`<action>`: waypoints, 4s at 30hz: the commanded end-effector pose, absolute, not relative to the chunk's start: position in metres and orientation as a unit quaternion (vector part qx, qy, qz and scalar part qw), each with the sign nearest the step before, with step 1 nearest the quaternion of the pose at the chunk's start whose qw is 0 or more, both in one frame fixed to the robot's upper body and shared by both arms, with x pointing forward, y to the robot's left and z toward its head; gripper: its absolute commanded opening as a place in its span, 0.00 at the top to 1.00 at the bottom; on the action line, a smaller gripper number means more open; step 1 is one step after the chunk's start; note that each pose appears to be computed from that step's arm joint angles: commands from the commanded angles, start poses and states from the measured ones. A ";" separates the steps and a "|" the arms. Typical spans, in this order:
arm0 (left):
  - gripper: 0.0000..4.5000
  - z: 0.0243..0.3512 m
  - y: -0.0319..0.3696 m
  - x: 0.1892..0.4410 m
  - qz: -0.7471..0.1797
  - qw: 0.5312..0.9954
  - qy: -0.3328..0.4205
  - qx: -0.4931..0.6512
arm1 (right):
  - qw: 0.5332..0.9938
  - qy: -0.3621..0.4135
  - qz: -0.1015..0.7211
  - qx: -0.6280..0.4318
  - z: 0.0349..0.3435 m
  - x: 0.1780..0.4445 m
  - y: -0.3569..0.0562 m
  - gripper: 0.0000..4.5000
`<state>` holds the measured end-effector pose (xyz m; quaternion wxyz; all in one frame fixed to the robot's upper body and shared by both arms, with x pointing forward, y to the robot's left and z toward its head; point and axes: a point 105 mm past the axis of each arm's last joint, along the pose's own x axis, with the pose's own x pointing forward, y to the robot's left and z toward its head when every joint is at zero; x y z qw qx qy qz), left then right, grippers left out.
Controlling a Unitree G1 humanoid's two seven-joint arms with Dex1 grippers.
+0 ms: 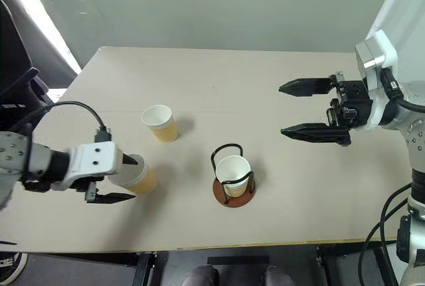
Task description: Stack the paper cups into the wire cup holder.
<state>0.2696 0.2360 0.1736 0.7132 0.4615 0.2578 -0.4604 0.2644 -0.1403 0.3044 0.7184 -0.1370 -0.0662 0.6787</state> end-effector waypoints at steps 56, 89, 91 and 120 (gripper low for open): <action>0.99 0.248 0.062 0.268 -0.768 0.384 -0.039 0.512 | 0.766 0.018 0.572 -0.293 0.293 0.225 -0.183 0.00; 0.17 0.259 0.245 0.383 -0.420 0.760 0.126 0.481 | 0.744 -0.002 0.600 -0.295 0.292 0.251 -0.174 0.00; 0.17 0.253 0.243 0.386 -0.428 0.758 0.132 0.474 | 0.745 0.000 0.598 -0.297 0.292 0.250 -0.175 0.00; 0.99 0.250 0.211 0.389 -0.511 0.720 0.110 0.456 | 0.761 -0.001 0.571 -0.307 0.297 0.245 -0.177 0.00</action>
